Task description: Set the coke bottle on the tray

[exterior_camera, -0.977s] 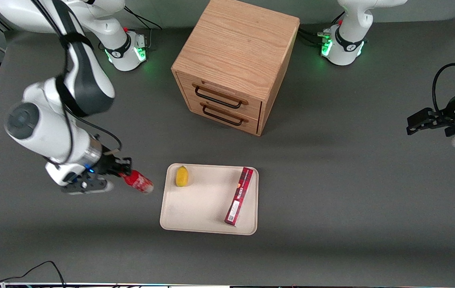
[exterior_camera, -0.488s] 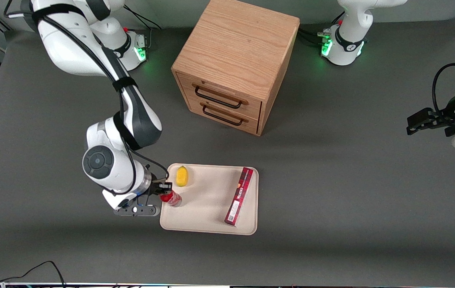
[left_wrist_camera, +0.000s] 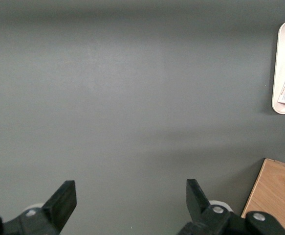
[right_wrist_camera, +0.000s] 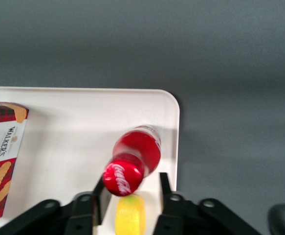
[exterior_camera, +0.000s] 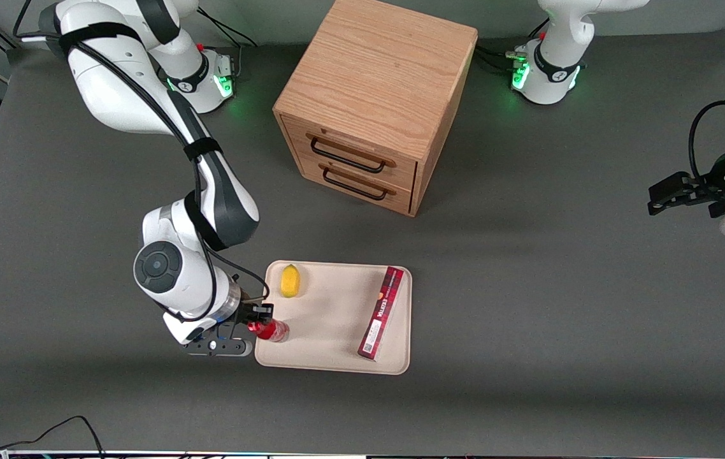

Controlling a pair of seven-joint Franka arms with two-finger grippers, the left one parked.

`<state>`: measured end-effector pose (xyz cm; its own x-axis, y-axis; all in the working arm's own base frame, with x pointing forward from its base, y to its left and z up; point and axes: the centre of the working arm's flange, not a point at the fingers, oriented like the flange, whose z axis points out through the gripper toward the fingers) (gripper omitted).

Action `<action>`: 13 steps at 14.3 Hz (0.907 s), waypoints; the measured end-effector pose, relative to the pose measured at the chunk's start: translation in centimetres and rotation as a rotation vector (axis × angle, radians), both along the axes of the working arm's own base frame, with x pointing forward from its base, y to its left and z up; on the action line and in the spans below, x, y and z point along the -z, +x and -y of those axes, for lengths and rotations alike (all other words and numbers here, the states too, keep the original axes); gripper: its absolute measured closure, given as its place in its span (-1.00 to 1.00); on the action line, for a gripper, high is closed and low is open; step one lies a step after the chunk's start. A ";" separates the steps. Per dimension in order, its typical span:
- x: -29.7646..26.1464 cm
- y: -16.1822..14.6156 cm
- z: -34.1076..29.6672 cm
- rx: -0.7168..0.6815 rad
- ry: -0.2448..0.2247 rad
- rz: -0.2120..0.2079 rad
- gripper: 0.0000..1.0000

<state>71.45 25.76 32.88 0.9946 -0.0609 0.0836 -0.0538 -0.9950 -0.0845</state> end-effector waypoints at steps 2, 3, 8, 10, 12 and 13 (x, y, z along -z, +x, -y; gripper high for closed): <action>-1.0 0.1 0.3 0.001 -0.009 -0.013 -0.52; -2.3 0.0 0.6 -0.003 -0.030 -0.031 -0.70; -17.9 -4.1 6.3 0.016 -0.142 -0.097 -1.00; -24.0 -6.5 10.8 0.002 -0.129 -0.078 -1.00; -28.3 -9.3 15.5 0.011 -0.120 -0.046 -1.00; -29.8 -10.8 17.4 0.020 -0.118 -0.034 -1.00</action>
